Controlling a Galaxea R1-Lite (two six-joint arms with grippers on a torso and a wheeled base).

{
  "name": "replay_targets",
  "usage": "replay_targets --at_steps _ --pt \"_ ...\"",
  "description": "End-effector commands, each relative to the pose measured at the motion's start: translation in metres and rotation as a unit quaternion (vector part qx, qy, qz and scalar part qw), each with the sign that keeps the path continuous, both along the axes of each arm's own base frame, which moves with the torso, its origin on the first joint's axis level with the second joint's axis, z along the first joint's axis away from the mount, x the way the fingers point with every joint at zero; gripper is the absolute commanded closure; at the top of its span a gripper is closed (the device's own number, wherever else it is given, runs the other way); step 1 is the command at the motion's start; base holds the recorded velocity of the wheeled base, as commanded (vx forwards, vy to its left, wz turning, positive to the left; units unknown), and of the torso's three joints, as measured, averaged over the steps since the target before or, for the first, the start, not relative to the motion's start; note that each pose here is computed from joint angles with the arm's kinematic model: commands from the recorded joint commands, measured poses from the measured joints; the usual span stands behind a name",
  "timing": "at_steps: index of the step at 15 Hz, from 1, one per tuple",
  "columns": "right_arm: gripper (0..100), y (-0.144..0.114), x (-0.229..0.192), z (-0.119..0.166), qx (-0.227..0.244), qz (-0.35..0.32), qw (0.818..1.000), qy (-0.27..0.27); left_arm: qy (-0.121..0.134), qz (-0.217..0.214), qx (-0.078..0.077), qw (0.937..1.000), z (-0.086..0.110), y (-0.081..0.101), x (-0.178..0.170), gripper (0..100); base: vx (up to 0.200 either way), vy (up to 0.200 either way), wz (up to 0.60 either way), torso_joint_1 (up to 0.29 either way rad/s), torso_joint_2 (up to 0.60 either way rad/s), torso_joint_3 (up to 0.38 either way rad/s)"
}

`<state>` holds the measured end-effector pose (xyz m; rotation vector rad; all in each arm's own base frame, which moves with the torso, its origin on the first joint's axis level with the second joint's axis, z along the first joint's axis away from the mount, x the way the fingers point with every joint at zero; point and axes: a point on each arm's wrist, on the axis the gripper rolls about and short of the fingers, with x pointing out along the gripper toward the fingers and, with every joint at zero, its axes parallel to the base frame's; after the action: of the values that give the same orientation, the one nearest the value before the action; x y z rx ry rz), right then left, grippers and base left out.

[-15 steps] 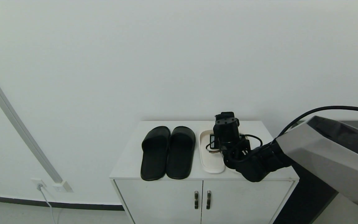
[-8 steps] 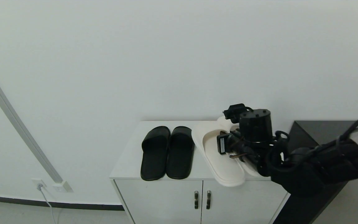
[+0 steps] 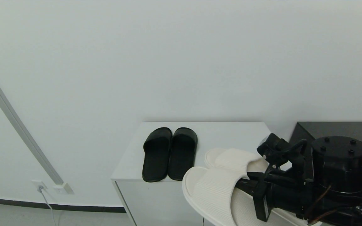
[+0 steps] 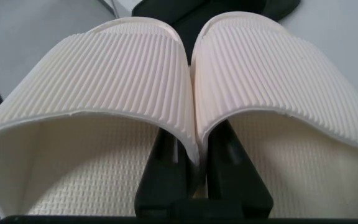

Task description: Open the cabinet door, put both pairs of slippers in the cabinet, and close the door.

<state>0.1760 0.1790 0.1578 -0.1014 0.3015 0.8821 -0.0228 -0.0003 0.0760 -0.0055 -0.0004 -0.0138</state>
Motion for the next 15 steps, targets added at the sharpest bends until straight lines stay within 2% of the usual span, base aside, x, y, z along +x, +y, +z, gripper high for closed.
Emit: replay_targets --at_steps 1,2,10,15 --pt "100 -0.0056 -0.0071 0.0027 0.005 0.003 1.000 -0.004 0.000 0.001 0.000 1.0000 0.0000 0.0000 0.0000 100 0.000 0.000 0.00 0.000 0.00 0.000" --pt "100 -0.0051 -0.0066 0.0023 0.005 0.003 1.000 -0.003 0.000 0.000 0.000 1.0000 0.0000 0.0000 0.0000 100 0.000 0.000 0.00 0.000 0.00 0.000" --pt "100 -0.0048 -0.0078 -0.0019 -0.002 0.005 1.000 0.001 0.000 -0.001 0.000 1.0000 0.0000 0.0000 0.0000 100 -0.200 0.000 0.00 0.002 0.00 0.002" --pt "100 -0.0054 -0.0084 -0.0042 -0.005 0.006 1.000 0.005 0.000 -0.001 0.000 1.0000 0.0000 0.0000 0.0000 100 0.000 0.000 0.00 0.000 0.00 0.000"
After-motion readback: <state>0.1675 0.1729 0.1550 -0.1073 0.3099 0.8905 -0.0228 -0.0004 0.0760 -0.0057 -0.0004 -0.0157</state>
